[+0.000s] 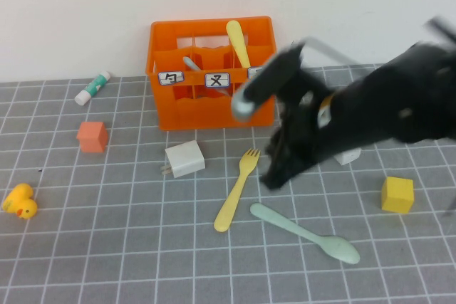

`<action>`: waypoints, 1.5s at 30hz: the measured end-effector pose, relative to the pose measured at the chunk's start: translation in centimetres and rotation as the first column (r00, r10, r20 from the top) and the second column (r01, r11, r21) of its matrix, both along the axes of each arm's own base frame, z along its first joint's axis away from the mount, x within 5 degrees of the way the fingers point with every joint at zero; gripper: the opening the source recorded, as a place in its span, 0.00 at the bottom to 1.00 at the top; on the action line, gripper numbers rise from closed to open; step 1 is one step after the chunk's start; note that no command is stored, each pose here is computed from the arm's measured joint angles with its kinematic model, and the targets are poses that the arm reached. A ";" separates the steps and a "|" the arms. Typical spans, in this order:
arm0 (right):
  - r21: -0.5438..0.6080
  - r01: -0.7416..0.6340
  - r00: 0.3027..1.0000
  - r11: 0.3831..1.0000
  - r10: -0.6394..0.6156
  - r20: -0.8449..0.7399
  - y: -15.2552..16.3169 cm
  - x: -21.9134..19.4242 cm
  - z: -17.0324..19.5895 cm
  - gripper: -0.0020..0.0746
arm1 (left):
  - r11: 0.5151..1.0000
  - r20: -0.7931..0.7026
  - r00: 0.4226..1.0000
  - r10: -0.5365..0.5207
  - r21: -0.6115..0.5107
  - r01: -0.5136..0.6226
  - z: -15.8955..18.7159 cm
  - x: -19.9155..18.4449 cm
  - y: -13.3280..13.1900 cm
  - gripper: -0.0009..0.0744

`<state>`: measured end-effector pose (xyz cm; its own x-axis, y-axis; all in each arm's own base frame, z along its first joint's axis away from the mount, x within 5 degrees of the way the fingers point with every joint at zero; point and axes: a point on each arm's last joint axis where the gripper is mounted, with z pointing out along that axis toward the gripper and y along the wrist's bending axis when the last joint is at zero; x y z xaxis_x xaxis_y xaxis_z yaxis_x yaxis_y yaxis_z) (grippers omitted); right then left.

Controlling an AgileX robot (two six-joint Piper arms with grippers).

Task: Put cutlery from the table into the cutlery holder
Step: Pick up the spoon

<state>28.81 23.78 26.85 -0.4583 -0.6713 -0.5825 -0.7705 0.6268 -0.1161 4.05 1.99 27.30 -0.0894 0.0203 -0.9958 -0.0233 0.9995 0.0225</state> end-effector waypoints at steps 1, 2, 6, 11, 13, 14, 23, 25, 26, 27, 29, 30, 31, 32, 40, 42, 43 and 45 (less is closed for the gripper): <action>0.029 0.003 0.999 1.000 -0.004 0.036 -0.2 -0.1 1.1 0.03 | 1.000 0.000 1.000 0.000 0.001 0.000 0.0 0.0 0.0 0.01; 0.043 0.007 0.999 0.999 -0.009 0.053 -0.5 -0.1 1.8 0.03 | 1.000 0.001 1.000 0.001 0.002 -0.001 0.0 0.0 0.0 0.01; -0.037 -0.016 1.000 0.999 0.016 -0.003 -1.7 -0.5 1.9 0.02 | 1.000 0.001 1.000 0.001 0.002 -0.001 0.0 0.0 0.0 0.01; -0.206 -0.220 0.958 0.954 0.171 -0.231 -1.9 -1.0 -2.0 0.07 | 1.000 0.001 1.000 0.001 0.002 -0.001 0.0 0.0 0.0 0.01; -0.199 -0.274 0.932 0.941 0.209 -0.295 -1.3 -0.9 -3.7 0.14 | 1.000 0.001 1.000 0.001 0.002 -0.001 0.0 0.0 0.0 0.01; -0.195 -0.287 0.922 0.938 0.216 -0.320 -1.1 -0.9 -4.4 0.19 | 1.000 0.001 1.000 0.001 0.002 -0.001 0.0 0.0 0.0 0.01; -0.209 -0.306 0.907 0.929 0.217 -0.362 -0.6 -0.2 -7.0 0.42 | 1.000 0.001 1.000 0.003 -0.019 -0.003 0.0 0.0 0.0 0.01; -0.204 -0.292 0.924 0.934 0.221 -0.312 -0.4 0.2 -6.9 0.43 | 1.000 0.001 1.000 0.003 -0.019 -0.003 0.0 0.0 0.0 0.01; -0.202 -0.287 0.929 0.936 0.221 -0.297 -0.4 0.3 -6.8 0.43 | 1.000 0.001 1.000 0.003 -0.019 -0.003 0.0 0.0 0.0 0.01; -0.200 -0.285 0.933 0.937 0.223 -0.282 -0.3 0.5 -6.8 0.43 | 1.000 0.001 1.000 0.003 -0.019 -0.003 0.0 0.0 0.0 0.01; -0.197 -0.278 0.939 0.940 0.223 -0.261 -0.2 0.7 -6.9 0.43 | 1.000 0.001 1.000 0.003 -0.021 -0.003 0.0 0.0 0.0 0.01; -0.193 -0.275 0.943 0.942 0.225 -0.246 -0.1 0.9 -7.0 0.43 | 1.000 0.001 1.000 0.003 -0.021 -0.003 0.0 0.0 0.0 0.01; -0.189 -0.269 0.947 0.945 0.224 -0.230 0.0 1.1 -7.1 0.43 | 1.000 0.001 1.000 0.003 -0.021 -0.003 0.0 0.0 0.0 0.01; -0.184 -0.263 0.952 0.947 0.223 -0.212 0.2 1.3 -7.2 0.43 | 1.000 0.001 1.000 0.003 -0.021 -0.003 0.0 0.0 0.0 0.01; -0.162 -0.252 0.947 0.954 0.208 -0.246 0.9 1.8 -9.8 0.43 | 1.000 0.001 1.000 0.003 -0.021 -0.003 0.0 0.0 0.0 0.01; -0.166 -0.264 0.945 0.950 0.221 -0.240 0.9 1.9 -10.0 0.43 | 1.000 0.001 1.000 0.003 -0.021 -0.003 0.0 0.0 0.0 0.01; -0.168 -0.270 0.944 0.948 0.227 -0.239 0.9 1.9 -10.0 0.43 | 1.000 0.001 1.000 0.003 -0.021 -0.003 0.0 0.0 0.0 0.01; -0.173 -0.287 0.941 0.942 0.243 -0.237 1.0 2.0 -10.1 0.43 | 1.000 0.001 1.000 0.003 -0.021 -0.003 0.0 0.0 0.0 0.01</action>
